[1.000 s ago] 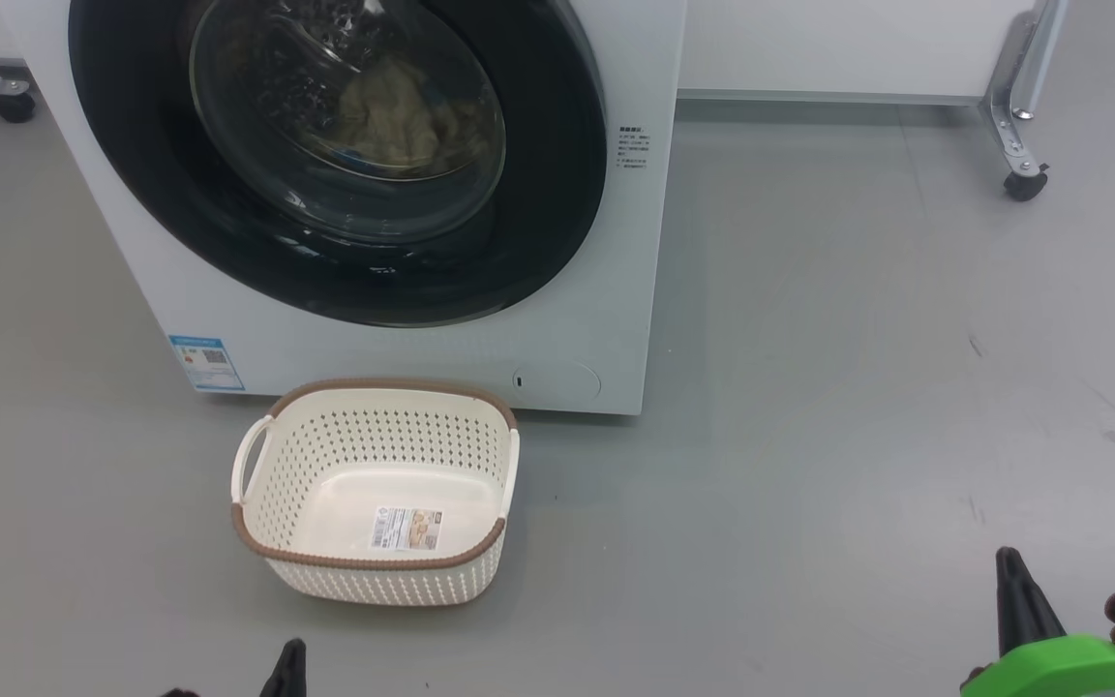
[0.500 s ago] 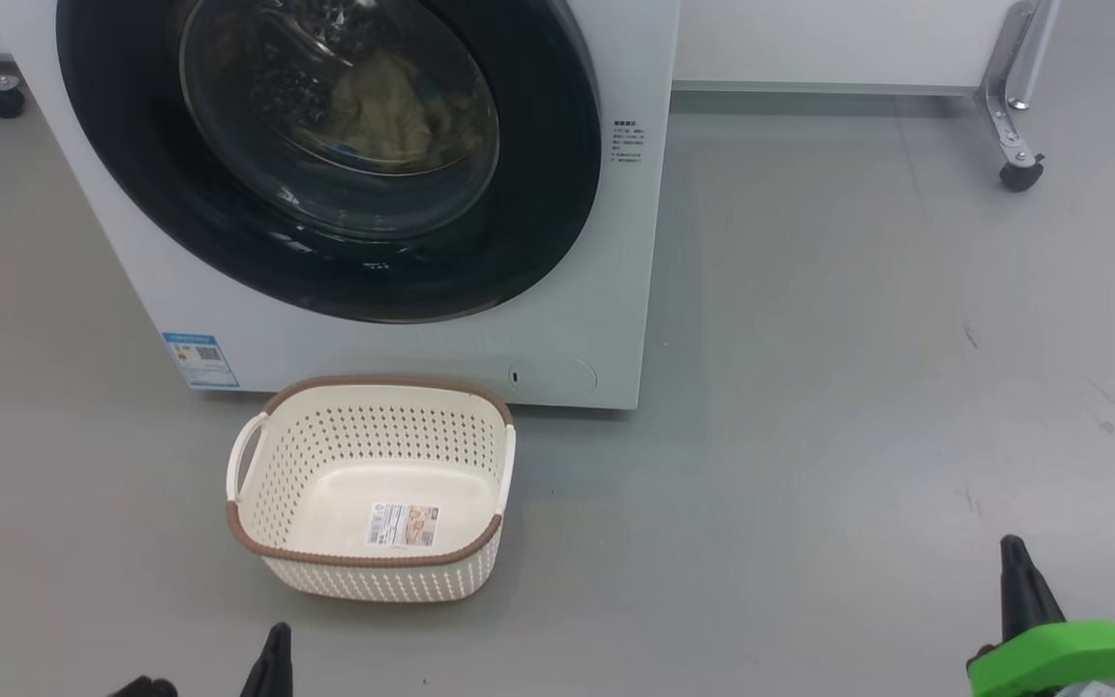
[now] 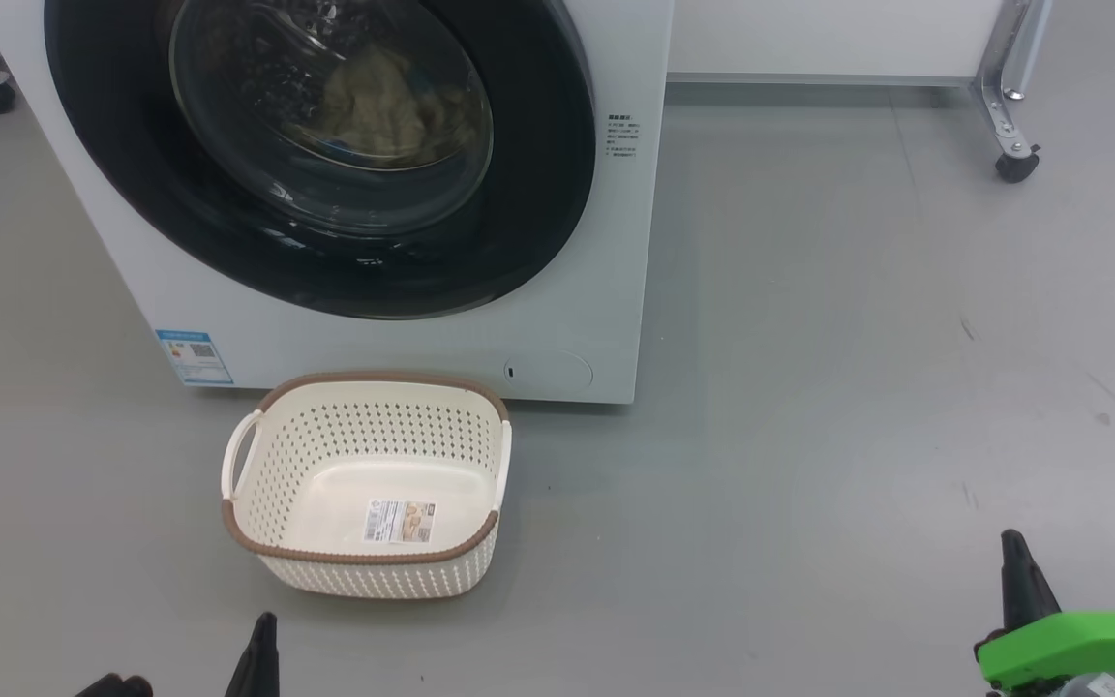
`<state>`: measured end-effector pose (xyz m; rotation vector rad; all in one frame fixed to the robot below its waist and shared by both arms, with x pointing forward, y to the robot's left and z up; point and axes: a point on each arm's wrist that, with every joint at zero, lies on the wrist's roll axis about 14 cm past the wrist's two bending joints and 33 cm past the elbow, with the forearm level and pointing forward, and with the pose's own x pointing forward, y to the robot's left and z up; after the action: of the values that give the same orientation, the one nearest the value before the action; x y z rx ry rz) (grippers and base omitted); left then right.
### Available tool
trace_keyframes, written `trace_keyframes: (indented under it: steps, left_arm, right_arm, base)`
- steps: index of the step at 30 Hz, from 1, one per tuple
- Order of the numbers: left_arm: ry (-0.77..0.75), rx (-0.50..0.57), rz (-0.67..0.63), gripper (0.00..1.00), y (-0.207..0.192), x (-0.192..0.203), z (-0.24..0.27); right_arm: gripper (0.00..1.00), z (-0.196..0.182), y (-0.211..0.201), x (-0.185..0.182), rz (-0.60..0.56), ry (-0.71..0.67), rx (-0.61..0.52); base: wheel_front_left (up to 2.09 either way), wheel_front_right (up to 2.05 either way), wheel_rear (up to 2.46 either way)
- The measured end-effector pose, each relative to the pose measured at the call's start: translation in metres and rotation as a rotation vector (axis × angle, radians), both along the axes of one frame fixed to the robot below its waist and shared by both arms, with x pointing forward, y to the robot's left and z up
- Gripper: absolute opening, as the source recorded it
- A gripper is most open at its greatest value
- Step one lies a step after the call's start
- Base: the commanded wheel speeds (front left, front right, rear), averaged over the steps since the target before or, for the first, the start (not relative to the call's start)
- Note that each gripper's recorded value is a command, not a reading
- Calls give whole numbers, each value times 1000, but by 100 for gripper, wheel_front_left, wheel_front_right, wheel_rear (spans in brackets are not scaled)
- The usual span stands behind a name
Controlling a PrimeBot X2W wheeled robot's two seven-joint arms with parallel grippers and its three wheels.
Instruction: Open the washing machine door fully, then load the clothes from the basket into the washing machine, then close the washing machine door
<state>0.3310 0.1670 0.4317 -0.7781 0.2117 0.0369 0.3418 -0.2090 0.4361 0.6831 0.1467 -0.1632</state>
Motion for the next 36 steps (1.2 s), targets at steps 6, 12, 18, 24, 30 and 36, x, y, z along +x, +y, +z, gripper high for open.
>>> trace_keyframes:
  steps: [6,12,18,24,30,36]
  left_arm:
    - [4,-64,21,0,3,3,2]
    - [0,-121,37,0,5,8,6]
    - [5,-178,54,0,6,10,6]
    - [4,-235,65,0,8,13,9]
    - [2,-294,79,0,9,16,11]
    - [-5,-341,87,0,10,20,15]
  right_arm:
    - [0,1,-1,2,-17,-4,76]
    - [0,6,0,7,-27,-21,144]
    - [0,5,0,7,-38,-19,210]
    - [0,5,0,7,-49,-21,277]
    - [0,9,0,10,-56,-36,342]
    - [0,13,1,14,-60,-52,398]
  base:
    - [0,0,0]
    - [0,0,0]
    - [0,0,0]
    - [0,0,0]
    - [0,0,0]
    - [0,0,0]
